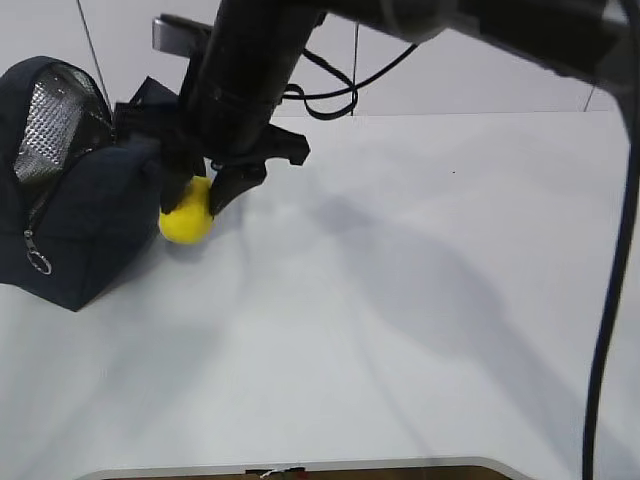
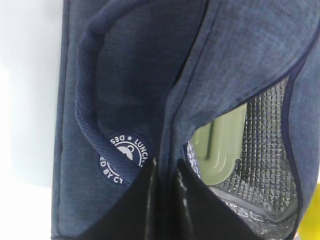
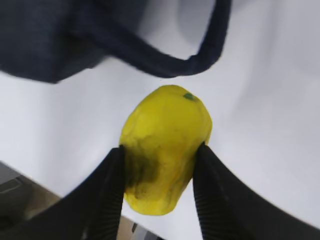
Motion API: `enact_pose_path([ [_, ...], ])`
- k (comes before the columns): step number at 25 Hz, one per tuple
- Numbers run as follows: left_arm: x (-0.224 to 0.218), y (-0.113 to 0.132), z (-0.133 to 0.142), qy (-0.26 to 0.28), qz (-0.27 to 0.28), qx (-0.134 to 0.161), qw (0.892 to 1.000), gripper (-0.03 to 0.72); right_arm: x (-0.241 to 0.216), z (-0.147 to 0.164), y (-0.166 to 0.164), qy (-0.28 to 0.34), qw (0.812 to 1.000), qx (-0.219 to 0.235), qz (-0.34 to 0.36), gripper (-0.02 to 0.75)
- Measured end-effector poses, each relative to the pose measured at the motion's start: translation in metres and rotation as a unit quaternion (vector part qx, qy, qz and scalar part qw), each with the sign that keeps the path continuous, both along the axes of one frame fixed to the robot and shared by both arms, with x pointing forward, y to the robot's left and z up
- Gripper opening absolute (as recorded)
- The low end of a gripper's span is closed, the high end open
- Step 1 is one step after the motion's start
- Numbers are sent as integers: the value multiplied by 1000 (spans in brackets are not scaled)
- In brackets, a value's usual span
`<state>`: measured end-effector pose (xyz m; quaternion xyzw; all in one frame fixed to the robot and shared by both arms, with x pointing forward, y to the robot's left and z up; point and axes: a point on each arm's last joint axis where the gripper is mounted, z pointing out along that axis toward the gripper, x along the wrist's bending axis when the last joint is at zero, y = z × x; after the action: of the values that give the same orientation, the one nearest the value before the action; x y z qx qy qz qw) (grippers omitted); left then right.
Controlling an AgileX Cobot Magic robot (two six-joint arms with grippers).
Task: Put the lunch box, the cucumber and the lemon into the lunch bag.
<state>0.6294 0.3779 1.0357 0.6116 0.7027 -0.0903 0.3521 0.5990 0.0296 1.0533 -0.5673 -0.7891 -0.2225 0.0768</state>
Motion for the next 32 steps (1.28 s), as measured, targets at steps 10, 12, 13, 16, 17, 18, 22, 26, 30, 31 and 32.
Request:
enact_pose_path([
  [10,2,-5,5,-10,7,-44,999,8,14,39,10,-134,985,107,-8,325],
  [12,2,-6,6,-11,7,-49,999,8,18,44,12,-162,978,130,-17,325],
  [13,2,-6,6,-10,6,-50,999,8,20,46,13,-173,974,142,-21,325],
  [16,2,-6,6,-10,6,-52,999,8,26,44,18,-190,967,166,-35,325],
  [17,2,-6,6,-10,6,-52,999,8,29,38,20,-190,966,171,-38,325],
  [18,2,-6,6,-10,6,-52,999,8,32,36,22,-193,964,178,-43,325],
  [22,2,-6,6,-10,6,-52,999,8,40,21,30,-196,958,201,-60,324],
  [26,2,-6,6,-10,5,-53,999,8,45,8,34,-189,958,206,-67,325],
  [30,2,-6,6,-10,5,-53,999,8,49,0,37,-190,955,216,-76,330],
  [31,2,-6,6,-10,5,-53,999,8,50,-1,37,-190,954,219,-79,338],
  [32,2,-6,6,-10,5,-53,999,8,51,-3,38,-190,953,221,-81,349],
])
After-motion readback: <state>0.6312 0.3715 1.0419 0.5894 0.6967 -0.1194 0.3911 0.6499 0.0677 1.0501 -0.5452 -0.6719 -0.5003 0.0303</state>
